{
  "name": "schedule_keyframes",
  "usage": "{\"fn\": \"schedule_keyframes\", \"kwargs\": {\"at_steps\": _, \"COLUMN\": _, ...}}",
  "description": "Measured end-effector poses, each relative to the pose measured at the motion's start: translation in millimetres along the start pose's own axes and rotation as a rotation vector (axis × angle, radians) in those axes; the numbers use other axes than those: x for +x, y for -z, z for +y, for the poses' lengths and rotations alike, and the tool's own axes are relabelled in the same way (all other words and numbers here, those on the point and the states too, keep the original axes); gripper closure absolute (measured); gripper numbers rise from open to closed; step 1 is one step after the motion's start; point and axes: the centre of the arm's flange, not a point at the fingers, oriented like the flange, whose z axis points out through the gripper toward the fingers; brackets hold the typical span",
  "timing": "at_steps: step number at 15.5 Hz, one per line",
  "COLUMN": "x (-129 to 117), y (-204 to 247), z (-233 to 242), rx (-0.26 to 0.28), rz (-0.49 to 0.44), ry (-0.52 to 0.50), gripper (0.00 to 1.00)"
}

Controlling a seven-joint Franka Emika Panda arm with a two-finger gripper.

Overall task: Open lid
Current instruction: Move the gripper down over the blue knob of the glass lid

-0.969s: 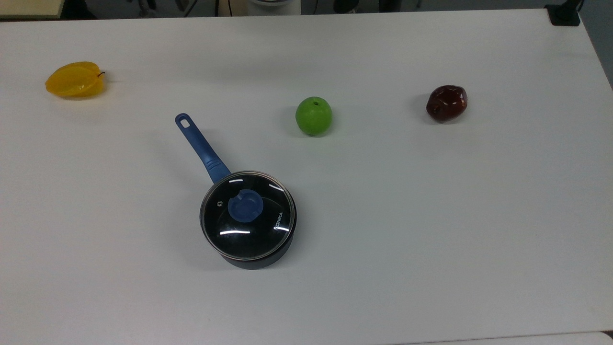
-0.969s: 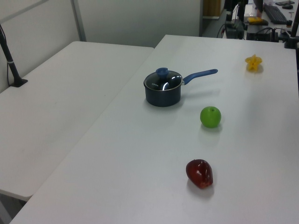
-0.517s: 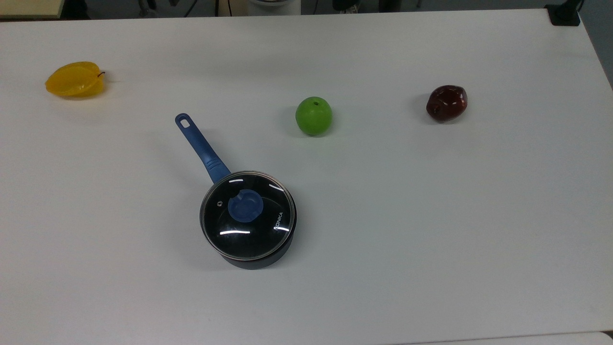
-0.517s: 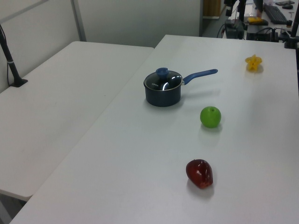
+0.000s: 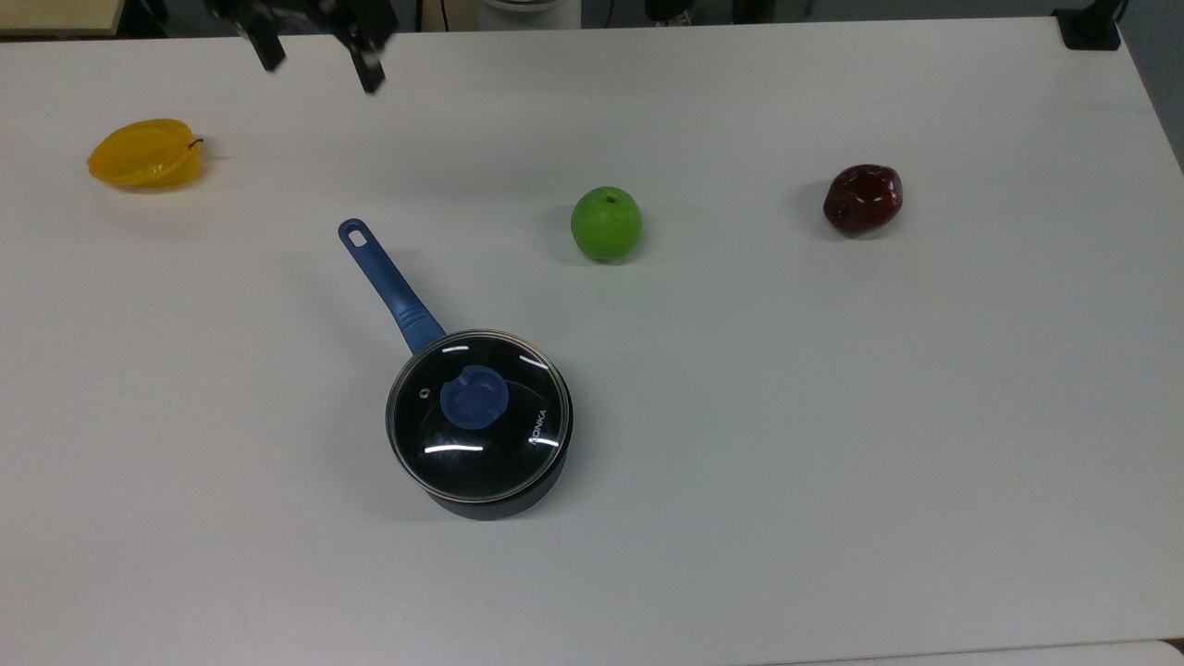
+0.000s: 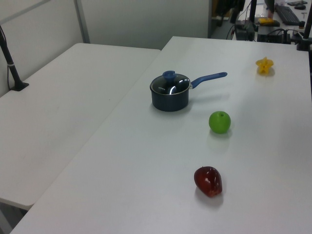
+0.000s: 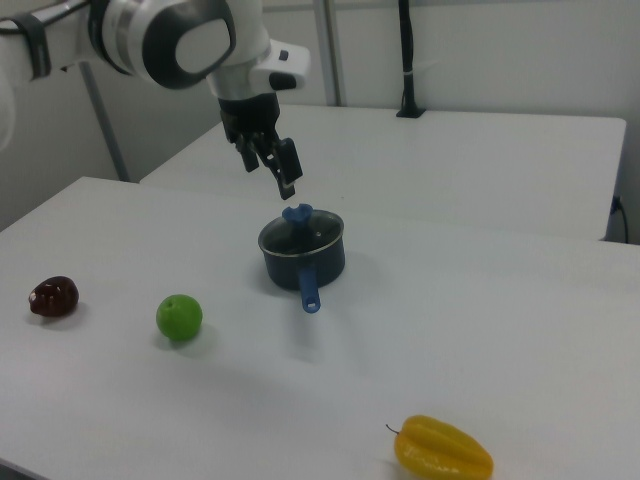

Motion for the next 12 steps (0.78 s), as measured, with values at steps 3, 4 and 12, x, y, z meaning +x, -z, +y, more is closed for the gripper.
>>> {"fn": "schedule_keyframes", "kwargs": {"at_steps": 3, "x": 17.1, "y": -36.6, "z": -39.1, "rx": 0.036, "rz": 0.088, "ry": -0.214, "gripper": 0.0}}
{"fn": "schedule_keyframes", "kwargs": {"at_steps": 4, "x": 21.3, "y": -45.4, "z": -49.9, "rx": 0.051, "rz": 0.114, "ry": -0.273, "gripper": 0.0}}
{"fn": "schedule_keyframes", "kwargs": {"at_steps": 12, "x": 55.3, "y": -130.8, "z": -110.7, "rx": -0.036, "rz": 0.239, "ry": -0.517, "gripper": 0.0}}
